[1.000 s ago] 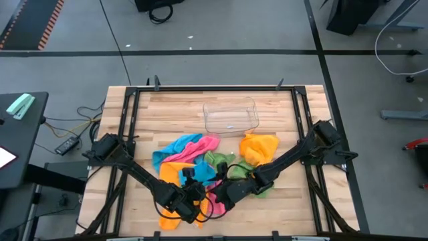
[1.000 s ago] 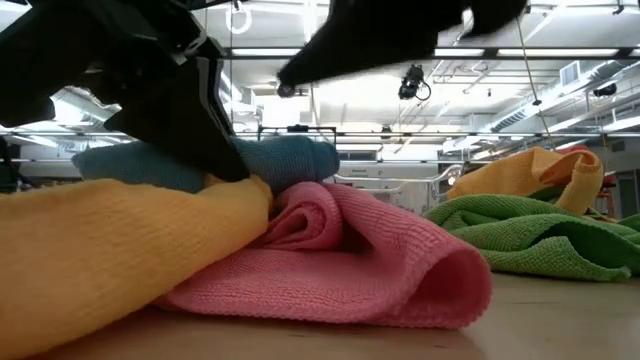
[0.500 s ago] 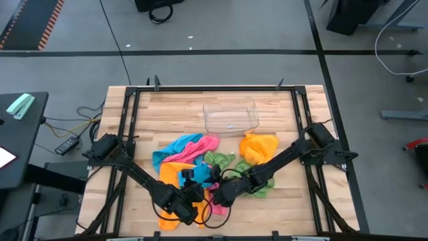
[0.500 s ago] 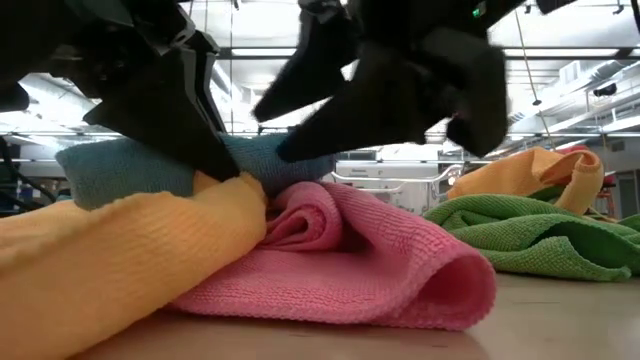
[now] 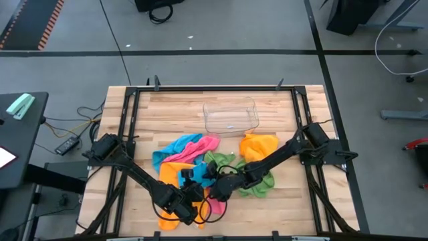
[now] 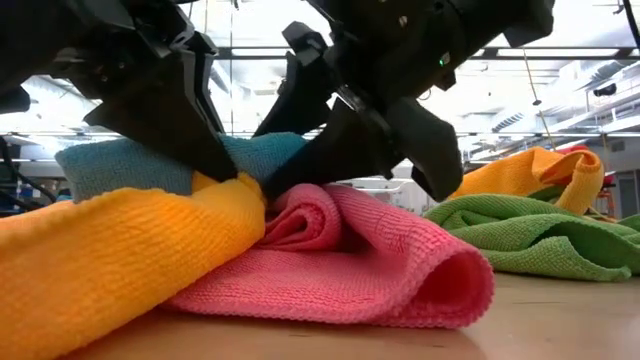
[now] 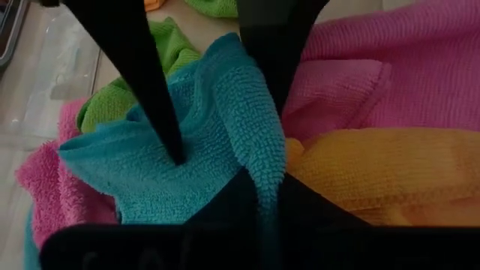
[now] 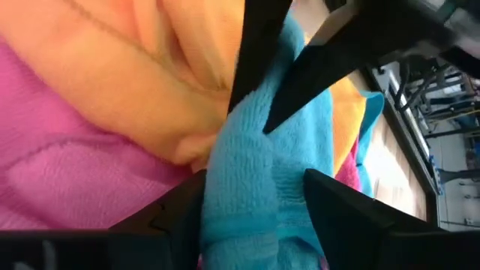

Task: Fold microfiber towels
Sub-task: Put the folded blue microfiber cloth into the transparent bin

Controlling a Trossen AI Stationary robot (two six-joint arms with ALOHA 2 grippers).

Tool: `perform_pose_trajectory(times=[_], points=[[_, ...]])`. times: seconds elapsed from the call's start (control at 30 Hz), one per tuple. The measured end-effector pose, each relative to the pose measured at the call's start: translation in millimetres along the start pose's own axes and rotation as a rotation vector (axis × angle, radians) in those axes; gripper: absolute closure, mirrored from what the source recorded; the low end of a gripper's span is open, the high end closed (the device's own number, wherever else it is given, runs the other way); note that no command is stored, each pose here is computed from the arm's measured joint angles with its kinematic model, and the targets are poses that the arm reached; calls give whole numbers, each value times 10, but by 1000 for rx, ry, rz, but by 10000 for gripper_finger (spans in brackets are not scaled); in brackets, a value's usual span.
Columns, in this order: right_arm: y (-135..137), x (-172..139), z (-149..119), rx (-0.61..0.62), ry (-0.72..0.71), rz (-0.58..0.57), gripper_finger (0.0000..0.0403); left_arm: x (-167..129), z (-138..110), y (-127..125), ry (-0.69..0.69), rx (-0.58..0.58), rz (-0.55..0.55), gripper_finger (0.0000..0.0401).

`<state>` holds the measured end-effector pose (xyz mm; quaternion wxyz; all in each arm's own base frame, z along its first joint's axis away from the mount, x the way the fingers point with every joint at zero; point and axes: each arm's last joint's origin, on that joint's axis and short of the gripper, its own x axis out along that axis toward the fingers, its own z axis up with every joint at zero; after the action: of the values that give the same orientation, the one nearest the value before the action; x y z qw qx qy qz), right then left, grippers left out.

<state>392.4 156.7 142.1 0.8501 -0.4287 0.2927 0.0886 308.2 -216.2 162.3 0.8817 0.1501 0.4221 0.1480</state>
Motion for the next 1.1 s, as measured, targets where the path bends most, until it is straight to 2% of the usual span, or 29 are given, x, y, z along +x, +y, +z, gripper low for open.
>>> perform_pose_trajectory(times=[0.17, 0.3, 0.5, 0.6, 0.87, 1.0, 1.1], points=[[38, 60, -53, -47, 30, -1, 203, 1, -2, 4, 0, 2, 6, 368], [11, 52, -43, -40, 27, -21, 241, 1, -11, 10, 7, 10, 12, 362], [-23, -1, -21, -32, 30, -29, 338, -12, -18, -1, 5, 16, 12, 319], [-38, -21, -30, -20, 42, -21, 370, -60, -31, -22, 0, 23, 3, 285], [-160, -87, 20, 100, 55, -1, 377, -328, 57, 83, -63, -63, -19, 199], [-308, -131, 131, 165, 104, 27, 377, -410, 106, 156, -87, -105, -19, 181], [-421, -152, 196, 258, 101, 56, 377, -398, 119, 195, -80, -120, -12, 179]])
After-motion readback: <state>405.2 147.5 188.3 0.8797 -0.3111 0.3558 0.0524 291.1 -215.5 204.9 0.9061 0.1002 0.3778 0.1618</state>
